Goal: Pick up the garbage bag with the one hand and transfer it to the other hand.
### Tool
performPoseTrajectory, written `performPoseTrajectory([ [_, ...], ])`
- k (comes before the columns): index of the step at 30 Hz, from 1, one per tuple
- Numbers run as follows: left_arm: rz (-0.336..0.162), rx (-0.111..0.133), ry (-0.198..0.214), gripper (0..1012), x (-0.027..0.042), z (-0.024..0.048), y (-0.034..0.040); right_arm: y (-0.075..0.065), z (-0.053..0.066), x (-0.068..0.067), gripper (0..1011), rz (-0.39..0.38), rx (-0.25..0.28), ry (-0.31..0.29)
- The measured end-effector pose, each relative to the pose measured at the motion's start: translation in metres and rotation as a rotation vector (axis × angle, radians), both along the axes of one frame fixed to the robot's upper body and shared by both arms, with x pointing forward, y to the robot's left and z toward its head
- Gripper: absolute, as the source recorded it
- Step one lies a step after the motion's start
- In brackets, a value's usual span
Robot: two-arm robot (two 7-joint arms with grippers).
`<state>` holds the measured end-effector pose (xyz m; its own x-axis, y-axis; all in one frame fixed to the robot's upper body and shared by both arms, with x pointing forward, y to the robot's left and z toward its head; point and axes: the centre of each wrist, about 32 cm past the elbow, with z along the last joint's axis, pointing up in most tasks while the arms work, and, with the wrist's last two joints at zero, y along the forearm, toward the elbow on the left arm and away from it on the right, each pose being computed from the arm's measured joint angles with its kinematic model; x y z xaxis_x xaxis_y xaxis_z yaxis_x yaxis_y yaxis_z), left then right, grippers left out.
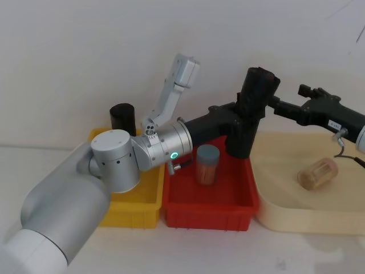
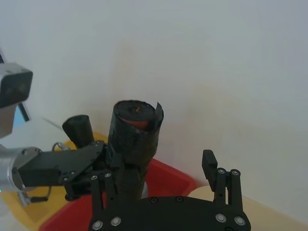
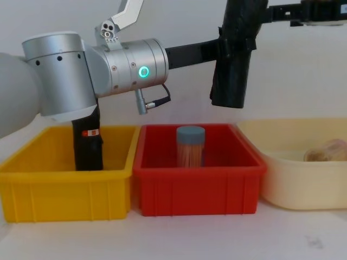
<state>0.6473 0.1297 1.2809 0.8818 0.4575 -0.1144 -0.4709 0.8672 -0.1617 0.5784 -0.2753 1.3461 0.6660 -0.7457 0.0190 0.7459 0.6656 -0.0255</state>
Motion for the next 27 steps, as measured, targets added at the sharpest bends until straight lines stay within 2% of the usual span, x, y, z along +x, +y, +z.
performPoseTrajectory([
  [14, 0.001, 0.0, -0.001, 441, 0.0, 0.0001, 0.0, 0.002, 0.006, 0.004, 1001, 0.074, 0.087, 0.024],
  [27, 0.001, 0.0, -0.001, 441, 0.0, 0.0001, 0.0, 0.009, 0.006, 0.012, 1001, 0.13, 0.125, 0.049],
])
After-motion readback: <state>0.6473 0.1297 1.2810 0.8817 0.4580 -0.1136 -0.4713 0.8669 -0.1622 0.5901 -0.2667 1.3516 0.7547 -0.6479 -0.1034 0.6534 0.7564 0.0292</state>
